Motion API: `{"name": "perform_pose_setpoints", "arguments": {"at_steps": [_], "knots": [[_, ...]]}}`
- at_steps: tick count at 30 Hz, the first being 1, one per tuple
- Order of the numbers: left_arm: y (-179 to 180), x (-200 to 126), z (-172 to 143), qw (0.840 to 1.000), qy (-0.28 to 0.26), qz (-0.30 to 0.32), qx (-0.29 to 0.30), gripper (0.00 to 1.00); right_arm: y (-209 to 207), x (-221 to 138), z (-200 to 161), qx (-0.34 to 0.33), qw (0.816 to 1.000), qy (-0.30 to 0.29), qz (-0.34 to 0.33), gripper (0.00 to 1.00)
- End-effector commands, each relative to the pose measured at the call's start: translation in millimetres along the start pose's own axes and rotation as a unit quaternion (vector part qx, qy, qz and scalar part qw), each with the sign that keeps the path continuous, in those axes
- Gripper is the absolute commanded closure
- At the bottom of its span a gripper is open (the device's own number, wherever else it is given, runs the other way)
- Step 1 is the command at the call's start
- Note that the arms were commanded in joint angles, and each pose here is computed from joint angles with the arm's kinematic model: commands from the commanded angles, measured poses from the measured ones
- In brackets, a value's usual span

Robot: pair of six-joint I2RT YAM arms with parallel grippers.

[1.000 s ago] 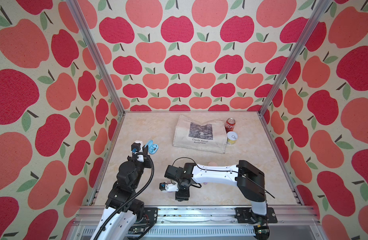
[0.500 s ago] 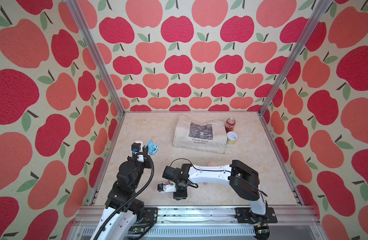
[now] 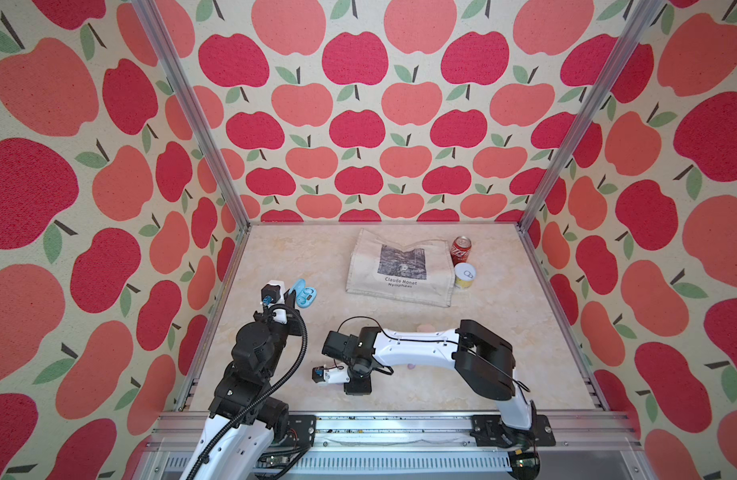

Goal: Insert wireless bluetooth earbuds into charging case
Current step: Pick up the wireless bluetooth earbud from the bottom-center of the table, then insert the wireless bluetooth earbud into the charging case.

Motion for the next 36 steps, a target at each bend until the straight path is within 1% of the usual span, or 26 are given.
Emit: {"name": "perform_pose_setpoints", "arguments": {"at_steps": [1,8,11,14,17,19,23,26,31,36], "knots": [[5.3,-3.7,14.1,1.0,-0.015,0.01,0.002,1.0,6.1,4.0,-6.2,-0.002,1.0,0.022,0.015,0.74],[4.0,-2.7,12.1,1.0,-0.011,0.006,0.003,1.0,4.4,0.6,-6.8,-0.003,1.0,0.021,0.008,0.88],[2.2,-1.3,12.7,1.0,-0.013,0.0,0.003,1.0,0.6,-8.6,-2.5,0.011,1.0,0.004,0.008,0.94],[-1.9,2.7,12.7,1.0,-0.011,-0.013,0.004,1.0,-12.0,-31.3,2.9,0.055,0.998,-0.037,0.019,0.99],[-7.9,9.8,12.3,0.999,-0.011,-0.031,0.009,1.0,-31.3,-65.6,3.6,0.118,0.988,-0.094,0.037,1.0],[-13.4,16.9,12.3,0.999,-0.014,-0.046,0.011,1.0,-51.7,-92.5,-3.3,0.17,0.975,-0.133,0.053,1.0],[-28.5,34.5,12.4,0.996,-0.03,-0.087,0.016,1.0,-78.9,-129.9,-25.5,0.252,0.948,-0.176,0.076,1.0],[-43.3,47.7,13.3,0.99,-0.049,-0.13,0.022,1.0,-99.2,-158.5,-43.1,0.312,0.921,-0.213,0.09,1.0],[-63.9,67.5,11.1,0.979,-0.076,-0.185,0.036,1.0,-127.7,-217.1,-60.4,0.383,0.867,-0.298,0.109,1.0],[-78.3,82.8,9.5,0.97,-0.086,-0.225,0.047,1.0,-141.5,-273.2,-58.3,0.411,0.81,-0.394,0.14,1.0]]}}
Point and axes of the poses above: each gripper's point midway between its finger pads, its own x axis out along the fingers, its own y axis along the line the jaws close on, z = x × y, the point moved 4 cm from there along -x, back along the fingers, and after that the axes turned 11 degrees about x, right-handed, at the moved point
